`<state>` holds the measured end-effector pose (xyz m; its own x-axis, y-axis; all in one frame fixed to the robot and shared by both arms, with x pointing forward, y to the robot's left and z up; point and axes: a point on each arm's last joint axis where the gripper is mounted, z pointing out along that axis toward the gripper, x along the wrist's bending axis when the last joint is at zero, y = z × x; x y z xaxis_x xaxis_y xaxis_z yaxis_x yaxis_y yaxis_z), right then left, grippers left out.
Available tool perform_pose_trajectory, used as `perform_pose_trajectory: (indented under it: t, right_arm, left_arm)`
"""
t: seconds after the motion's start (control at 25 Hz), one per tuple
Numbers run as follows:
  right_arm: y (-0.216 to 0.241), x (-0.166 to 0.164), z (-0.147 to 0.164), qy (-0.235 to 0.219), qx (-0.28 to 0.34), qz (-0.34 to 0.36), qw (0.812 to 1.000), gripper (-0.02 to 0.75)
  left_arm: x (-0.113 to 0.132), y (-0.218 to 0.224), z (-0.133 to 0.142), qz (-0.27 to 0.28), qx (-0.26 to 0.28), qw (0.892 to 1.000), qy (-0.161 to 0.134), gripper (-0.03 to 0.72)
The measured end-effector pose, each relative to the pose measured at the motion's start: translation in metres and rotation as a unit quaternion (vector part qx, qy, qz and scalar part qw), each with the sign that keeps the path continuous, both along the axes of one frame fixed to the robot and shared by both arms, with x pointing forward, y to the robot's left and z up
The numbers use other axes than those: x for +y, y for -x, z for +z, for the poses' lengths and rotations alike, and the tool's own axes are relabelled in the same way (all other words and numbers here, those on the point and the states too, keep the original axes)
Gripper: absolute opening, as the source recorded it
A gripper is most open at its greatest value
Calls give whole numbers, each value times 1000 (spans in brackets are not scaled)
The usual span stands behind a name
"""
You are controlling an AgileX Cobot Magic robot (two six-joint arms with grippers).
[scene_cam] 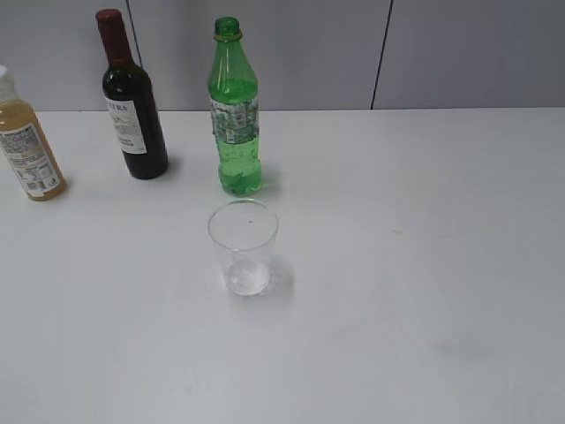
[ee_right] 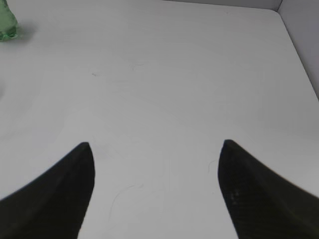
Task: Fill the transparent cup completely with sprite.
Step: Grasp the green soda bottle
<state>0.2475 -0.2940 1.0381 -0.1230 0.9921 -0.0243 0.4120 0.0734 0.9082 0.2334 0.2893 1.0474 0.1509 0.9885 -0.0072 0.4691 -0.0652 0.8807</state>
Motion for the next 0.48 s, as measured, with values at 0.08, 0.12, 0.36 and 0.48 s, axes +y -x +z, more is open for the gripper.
perform_pose_trajectory:
  t: [0.08,0.12,0.36,0.48]
  right_arm:
    - [0,0,0,0,0,0,1000,589]
    - [0,0,0,0,0,0,1000,589]
    - [0,0,0,0,0,0,1000,589]
    - [0,0,0,0,0,0,1000,589]
  left_arm:
    - [0,0,0,0,0,1000,0,490]
    - [0,0,0,0,0,1000,0,490]
    - [0,0,0,0,0,1000,0,490]
    - [0,0,0,0,0,1000,0,490]
